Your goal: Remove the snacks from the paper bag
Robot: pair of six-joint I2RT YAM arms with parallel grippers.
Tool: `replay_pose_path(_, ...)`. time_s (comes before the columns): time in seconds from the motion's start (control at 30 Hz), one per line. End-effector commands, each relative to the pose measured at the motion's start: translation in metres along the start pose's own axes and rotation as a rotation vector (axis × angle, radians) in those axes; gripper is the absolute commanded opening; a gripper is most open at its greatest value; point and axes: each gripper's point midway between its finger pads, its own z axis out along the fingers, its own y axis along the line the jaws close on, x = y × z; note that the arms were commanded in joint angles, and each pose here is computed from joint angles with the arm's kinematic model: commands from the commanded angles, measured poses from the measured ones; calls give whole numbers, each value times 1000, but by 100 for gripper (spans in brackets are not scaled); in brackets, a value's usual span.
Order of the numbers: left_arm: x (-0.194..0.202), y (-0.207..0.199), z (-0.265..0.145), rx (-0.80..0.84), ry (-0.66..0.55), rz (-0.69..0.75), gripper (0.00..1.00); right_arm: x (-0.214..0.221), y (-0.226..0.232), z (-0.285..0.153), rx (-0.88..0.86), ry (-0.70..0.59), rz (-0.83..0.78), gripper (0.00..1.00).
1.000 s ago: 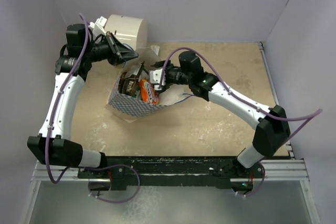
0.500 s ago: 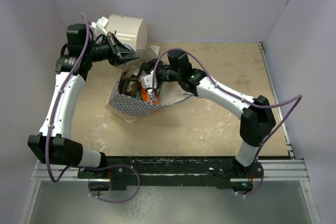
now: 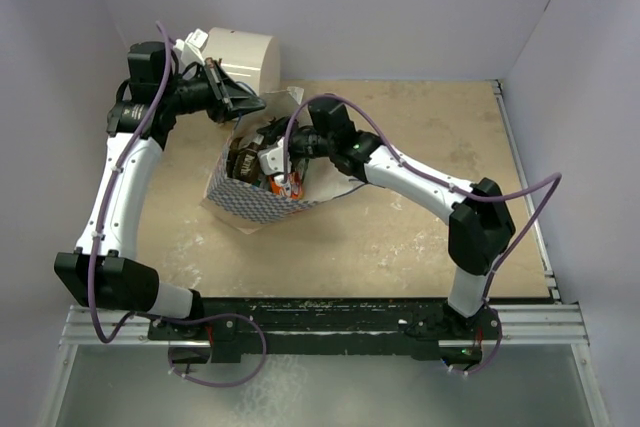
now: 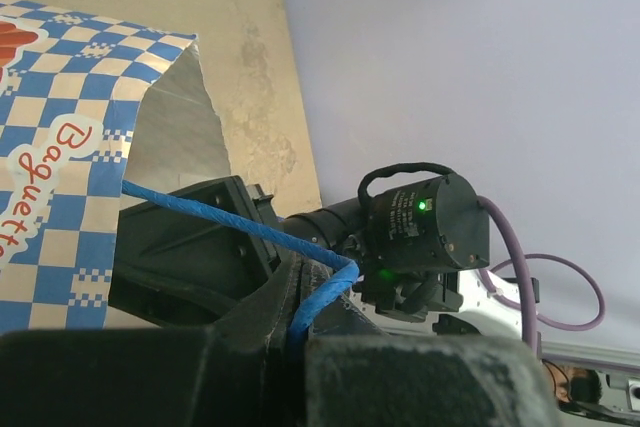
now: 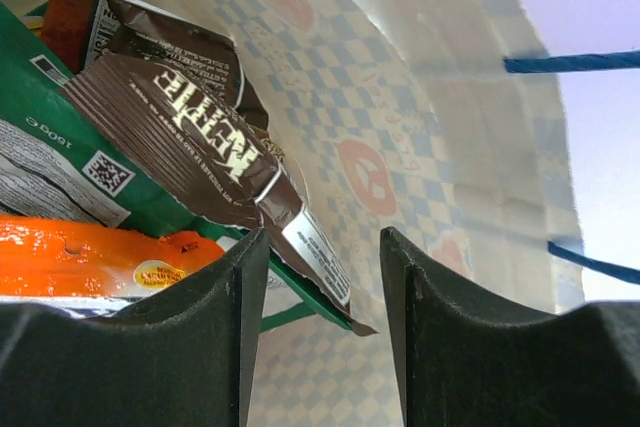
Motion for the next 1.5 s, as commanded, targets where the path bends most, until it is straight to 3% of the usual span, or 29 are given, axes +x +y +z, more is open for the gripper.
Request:
replay_pose_path(0.0, -3, -36, -10, 94, -6, 97, 0, -9, -16, 6, 31, -26, -62, 52)
replay_pose_path(0.43, -6, -37, -8, 98, -7, 99, 0, 0, -8, -7, 36, 23, -46, 60)
replay_pose_path(0.93, -4, -42, -10, 117, 5, 105, 0, -11, -25, 17, 95, -75, -23, 49)
replay_pose_path(1.47, -2, -40, -9, 119, 20, 105, 0, 15, -2, 18, -16, 47, -64, 53)
